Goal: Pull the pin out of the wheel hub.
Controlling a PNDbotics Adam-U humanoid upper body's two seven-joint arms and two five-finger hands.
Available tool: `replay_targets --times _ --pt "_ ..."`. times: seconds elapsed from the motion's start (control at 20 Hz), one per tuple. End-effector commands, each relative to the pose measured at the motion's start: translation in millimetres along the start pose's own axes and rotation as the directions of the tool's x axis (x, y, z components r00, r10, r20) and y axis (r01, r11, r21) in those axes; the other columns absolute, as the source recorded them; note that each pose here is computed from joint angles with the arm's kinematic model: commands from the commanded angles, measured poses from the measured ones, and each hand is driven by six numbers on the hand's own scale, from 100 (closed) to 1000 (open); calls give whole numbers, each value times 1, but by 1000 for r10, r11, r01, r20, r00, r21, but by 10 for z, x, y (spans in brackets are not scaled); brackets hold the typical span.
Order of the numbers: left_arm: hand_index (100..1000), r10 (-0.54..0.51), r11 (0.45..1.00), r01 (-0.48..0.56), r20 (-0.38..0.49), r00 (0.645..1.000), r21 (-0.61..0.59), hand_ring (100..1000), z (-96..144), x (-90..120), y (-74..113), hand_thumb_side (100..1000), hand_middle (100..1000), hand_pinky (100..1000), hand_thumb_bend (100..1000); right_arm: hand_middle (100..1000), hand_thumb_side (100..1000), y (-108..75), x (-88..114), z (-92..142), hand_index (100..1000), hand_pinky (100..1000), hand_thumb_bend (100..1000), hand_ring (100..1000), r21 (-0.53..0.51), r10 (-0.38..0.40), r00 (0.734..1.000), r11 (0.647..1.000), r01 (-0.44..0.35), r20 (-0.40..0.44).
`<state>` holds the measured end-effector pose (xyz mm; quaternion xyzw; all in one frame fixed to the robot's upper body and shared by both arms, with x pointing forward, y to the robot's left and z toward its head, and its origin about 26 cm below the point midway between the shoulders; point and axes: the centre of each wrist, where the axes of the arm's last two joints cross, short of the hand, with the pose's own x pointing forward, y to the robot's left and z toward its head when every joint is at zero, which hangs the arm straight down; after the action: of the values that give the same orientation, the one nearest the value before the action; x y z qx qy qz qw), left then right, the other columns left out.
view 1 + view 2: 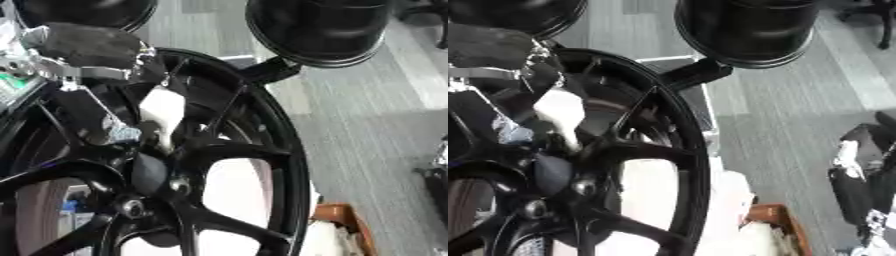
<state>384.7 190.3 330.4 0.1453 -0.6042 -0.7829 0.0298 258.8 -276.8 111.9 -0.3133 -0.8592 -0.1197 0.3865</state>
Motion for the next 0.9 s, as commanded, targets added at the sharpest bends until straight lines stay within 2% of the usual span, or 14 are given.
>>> replay_targets --times 0.05,0.35,0.7,0.9 --pt "342 -161 944 219 232 959 -248 468 27 -16 101 272 262 540 100 603 414 -15 31 -30 785 851 100 755 -3 -3 1000 1000 3 13" --pt "329 -115 970 155 206 972 -187 446 59 -37 231 271 251 543 100 603 415 -19 29 -28 785 851 100 755 -4 -3 1000 1000 3 10" --pt "329 -126 988 139 164 978 -72 443 252 -21 610 265 251 556 100 604 415 -42 19 -28 785 851 100 756 -10 7 1000 1000 -7 14" --pt "329 -119 992 125 157 980 -29 445 341 16 742 262 249 559 100 604 412 -60 12 -30 785 852 100 756 -14 13 1000 1000 -13 17"
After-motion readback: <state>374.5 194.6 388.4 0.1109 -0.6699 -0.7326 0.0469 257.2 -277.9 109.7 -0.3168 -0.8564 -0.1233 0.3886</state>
